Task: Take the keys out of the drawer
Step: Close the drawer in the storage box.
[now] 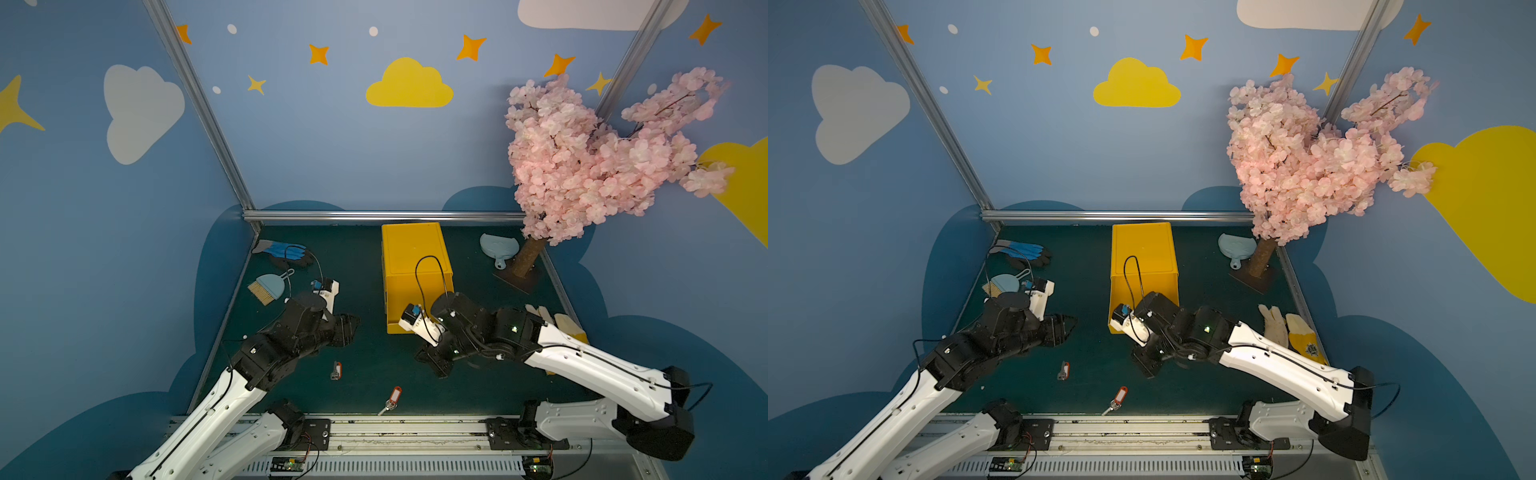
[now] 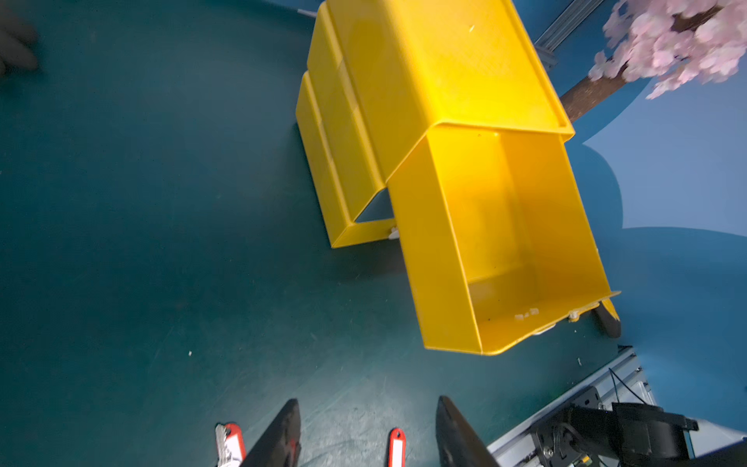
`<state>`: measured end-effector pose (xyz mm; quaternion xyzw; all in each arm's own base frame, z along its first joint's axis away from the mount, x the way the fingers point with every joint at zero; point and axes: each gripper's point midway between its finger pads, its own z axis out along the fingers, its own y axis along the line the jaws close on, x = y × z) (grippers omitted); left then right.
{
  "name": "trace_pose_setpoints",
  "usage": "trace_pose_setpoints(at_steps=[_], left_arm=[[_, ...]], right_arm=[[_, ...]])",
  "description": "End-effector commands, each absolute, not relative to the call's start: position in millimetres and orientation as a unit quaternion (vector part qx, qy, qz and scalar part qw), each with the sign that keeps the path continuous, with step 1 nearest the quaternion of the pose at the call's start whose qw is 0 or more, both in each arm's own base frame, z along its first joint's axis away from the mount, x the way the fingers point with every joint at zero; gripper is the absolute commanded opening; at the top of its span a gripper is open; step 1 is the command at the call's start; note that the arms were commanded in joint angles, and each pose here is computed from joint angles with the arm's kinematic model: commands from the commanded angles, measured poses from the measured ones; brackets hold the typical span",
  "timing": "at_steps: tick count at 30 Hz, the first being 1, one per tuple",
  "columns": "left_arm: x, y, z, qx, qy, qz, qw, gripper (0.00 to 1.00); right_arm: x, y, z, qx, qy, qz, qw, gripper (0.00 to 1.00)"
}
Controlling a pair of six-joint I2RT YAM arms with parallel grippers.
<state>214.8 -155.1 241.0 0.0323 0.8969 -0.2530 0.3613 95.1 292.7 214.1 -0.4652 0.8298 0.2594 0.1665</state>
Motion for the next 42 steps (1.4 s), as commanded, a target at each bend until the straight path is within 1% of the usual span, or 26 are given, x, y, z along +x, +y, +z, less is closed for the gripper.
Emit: trace_pose_setpoints(at_steps=[1,4,7,10,17,29,42], left_arm=[[231,-164,261,0.023,0.876,-0.275,0.395,0.53],[237,-170,260,0.005,0.876,-0.283,0.391,0.52],[239,-176,259,0.005,0.876,-0.286,0.388,0.52],[241,-179,259,0.007,0.878,-0.283,0.387,0.52],[252,-185,261,0.010,0.879,-0.275,0.388,0.53],[255,-186,259,0.007,0.879,-0.274,0.389,0.53],[238,-170,256,-0.008,0.878,-0.274,0.393,0.54]], right_arm=[[106,285,201,-0.444,0.835,0.249,0.208,0.00],[117,275,192,-0.440,0.838,0.224,0.233,0.00],[139,261,186,-0.414,0.855,0.171,0.262,0.00],[155,251,186,-0.396,0.861,0.141,0.285,0.00],[191,238,185,-0.356,0.876,0.099,0.310,0.00],[224,258,200,-0.332,0.875,0.106,0.335,0.00],[272,279,203,-0.287,0.889,0.097,0.343,0.00]])
